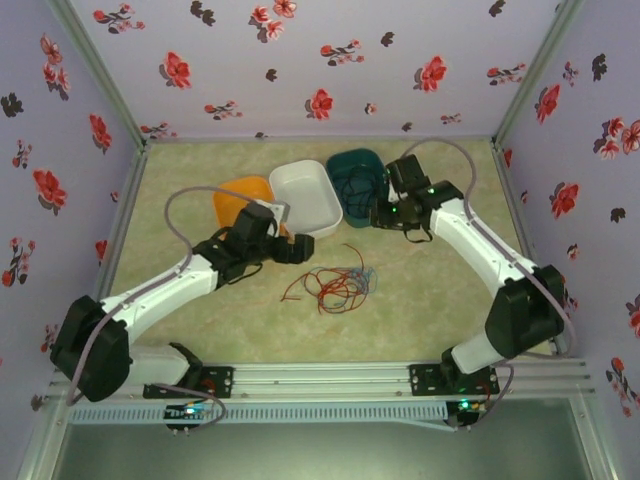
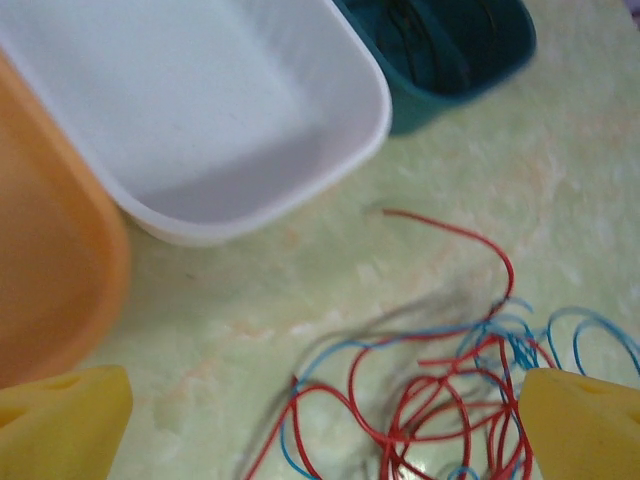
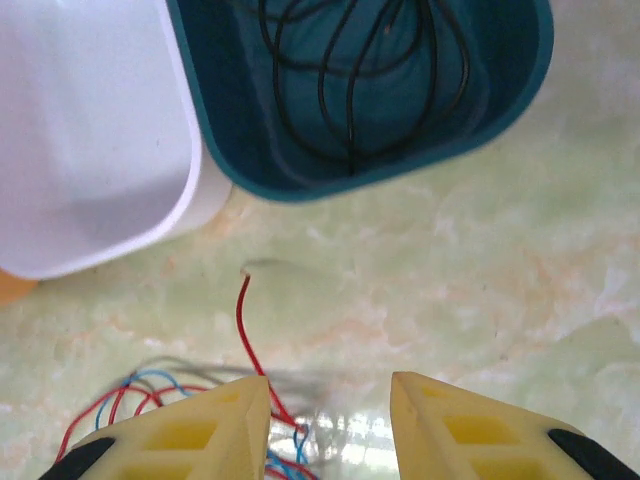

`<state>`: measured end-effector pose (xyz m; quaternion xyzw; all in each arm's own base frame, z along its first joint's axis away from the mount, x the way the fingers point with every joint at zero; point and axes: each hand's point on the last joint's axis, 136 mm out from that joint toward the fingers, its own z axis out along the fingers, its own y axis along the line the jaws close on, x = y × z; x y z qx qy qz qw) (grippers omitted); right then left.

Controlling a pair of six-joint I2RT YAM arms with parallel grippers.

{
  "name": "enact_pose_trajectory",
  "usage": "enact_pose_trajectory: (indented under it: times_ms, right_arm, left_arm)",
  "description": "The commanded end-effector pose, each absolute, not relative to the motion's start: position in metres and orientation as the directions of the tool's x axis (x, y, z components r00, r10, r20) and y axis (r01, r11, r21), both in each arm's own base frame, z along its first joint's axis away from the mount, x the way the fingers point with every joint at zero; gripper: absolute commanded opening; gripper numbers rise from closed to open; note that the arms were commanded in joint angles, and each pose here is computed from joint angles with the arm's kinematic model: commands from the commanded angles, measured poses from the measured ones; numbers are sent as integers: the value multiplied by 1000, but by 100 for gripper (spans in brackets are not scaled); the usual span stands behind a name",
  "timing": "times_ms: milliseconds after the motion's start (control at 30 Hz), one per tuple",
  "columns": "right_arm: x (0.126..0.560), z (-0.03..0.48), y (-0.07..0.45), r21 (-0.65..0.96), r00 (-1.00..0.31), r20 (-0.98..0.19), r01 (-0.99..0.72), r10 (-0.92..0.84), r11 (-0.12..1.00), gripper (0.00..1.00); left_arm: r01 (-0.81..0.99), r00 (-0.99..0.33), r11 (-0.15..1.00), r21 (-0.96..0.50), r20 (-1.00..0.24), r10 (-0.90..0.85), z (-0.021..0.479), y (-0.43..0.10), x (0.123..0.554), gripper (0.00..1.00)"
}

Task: Untangle the cables

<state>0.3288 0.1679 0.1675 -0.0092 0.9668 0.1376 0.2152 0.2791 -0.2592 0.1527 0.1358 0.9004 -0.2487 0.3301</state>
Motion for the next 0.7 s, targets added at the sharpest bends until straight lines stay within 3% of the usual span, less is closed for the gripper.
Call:
enact_pose_trajectory:
  times_ms: [0, 267, 667]
  right_arm:
    - [304, 166, 164, 281, -927, -370, -51, 59, 958, 38]
    - [270, 150, 165, 276, -967, -256, -54, 19, 960, 36]
    - [225, 124, 183, 378, -985, -162, -11, 55, 926, 36]
  left_arm:
    - [508, -744, 805, -307, -627, 230, 129, -272, 256, 99]
    - [637, -703, 714, -290, -599, 384, 101, -315, 228, 92]
    - [667, -711, 657, -353, -565, 419, 78, -349, 218, 76]
